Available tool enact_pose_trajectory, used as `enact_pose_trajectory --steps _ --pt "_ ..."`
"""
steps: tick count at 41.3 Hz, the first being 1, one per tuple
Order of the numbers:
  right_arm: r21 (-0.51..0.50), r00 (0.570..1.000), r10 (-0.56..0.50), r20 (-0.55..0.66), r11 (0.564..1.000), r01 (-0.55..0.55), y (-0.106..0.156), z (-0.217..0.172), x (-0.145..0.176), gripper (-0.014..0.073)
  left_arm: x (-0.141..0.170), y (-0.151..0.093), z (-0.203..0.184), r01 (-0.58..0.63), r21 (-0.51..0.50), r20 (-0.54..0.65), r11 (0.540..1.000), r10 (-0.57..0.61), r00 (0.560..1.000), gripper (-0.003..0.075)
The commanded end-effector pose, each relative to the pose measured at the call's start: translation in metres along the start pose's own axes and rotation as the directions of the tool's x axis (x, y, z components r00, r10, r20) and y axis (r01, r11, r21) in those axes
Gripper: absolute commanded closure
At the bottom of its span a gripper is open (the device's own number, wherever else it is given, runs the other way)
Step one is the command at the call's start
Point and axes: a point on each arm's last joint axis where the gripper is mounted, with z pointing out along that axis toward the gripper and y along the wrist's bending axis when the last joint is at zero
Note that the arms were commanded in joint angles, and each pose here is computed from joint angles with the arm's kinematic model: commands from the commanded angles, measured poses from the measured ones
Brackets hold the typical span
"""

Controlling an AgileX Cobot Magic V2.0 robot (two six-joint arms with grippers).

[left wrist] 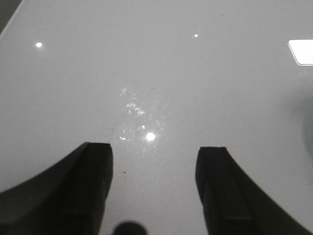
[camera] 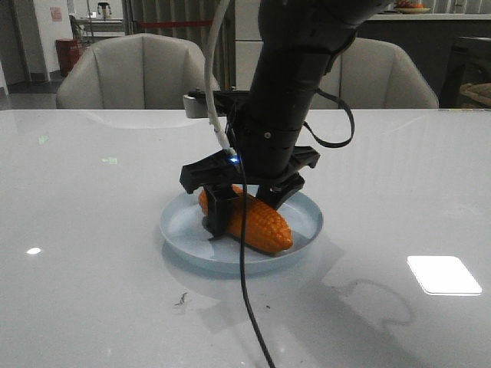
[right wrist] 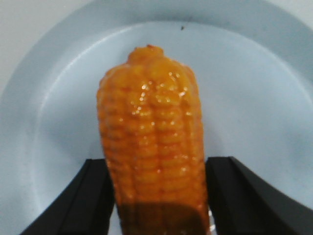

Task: Place corn on plate with both arms
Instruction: 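Carry the corn cob over the plate and lower it with the right gripper, then open the right gripper and lift it away from the corn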

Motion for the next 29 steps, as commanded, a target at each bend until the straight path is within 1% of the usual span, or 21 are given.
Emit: enact_pose_trajectory --steps 1,6,9,11,15,17,18,21,25,29 --pt "-0.012 0.99 0.016 0.138 1.0 -0.014 0.003 -0.035 -0.022 0.0053 -0.014 0.001 -0.005 0.001 -0.008 0.09 1.0 0.0 0.996 0.028" --pt "-0.015 0.986 0.009 0.165 1.0 -0.006 0.005 -0.048 -0.034 0.0053 -0.013 0.001 -0.005 0.001 -0.006 0.076 1.0 -0.001 0.997 0.028" --pt "-0.001 0.985 -0.016 0.171 1.0 0.016 0.005 -0.061 -0.044 0.0053 -0.013 0.001 -0.005 0.001 -0.006 0.075 1.0 -0.001 0.997 0.028" --pt "0.022 0.984 -0.042 0.171 0.999 0.039 0.005 -0.072 -0.051 0.0053 -0.013 0.001 -0.005 0.001 -0.006 0.075 1.0 -0.001 0.997 0.028" --pt "0.102 0.986 -0.106 0.131 0.99 0.093 0.0 -0.096 -0.059 0.0053 -0.013 0.001 -0.005 0.001 -0.006 0.075 1.0 -0.001 0.997 0.028" --pt "0.127 0.984 -0.116 0.134 0.987 0.099 -0.003 -0.111 -0.064 0.0053 -0.013 0.001 -0.005 0.001 -0.006 0.075 1.0 -0.001 0.997 0.028" --pt "0.131 0.985 -0.113 0.133 0.987 0.096 -0.004 -0.118 -0.066 0.0053 -0.013 0.001 -0.005 0.001 -0.006 0.075 1.0 -0.001 0.997 0.028" --pt "0.13 0.98 -0.08 0.18 0.99 0.057 -0.01 -0.143 -0.071 0.0053 -0.013 0.001 -0.005 0.001 -0.006 0.075 1.0 -0.001 0.997 0.028" --pt "0.114 0.961 -0.032 0.276 0.993 0.001 -0.021 -0.182 -0.074 0.0053 -0.013 0.001 -0.005 0.001 -0.006 0.075 1.0 -0.001 0.997 0.028" --pt "0.111 0.937 -0.001 0.349 0.993 -0.041 -0.033 -0.22 -0.07 0.0053 -0.013 0.001 -0.005 0.001 -0.006 0.075 1.0 -0.001 0.997 0.028"
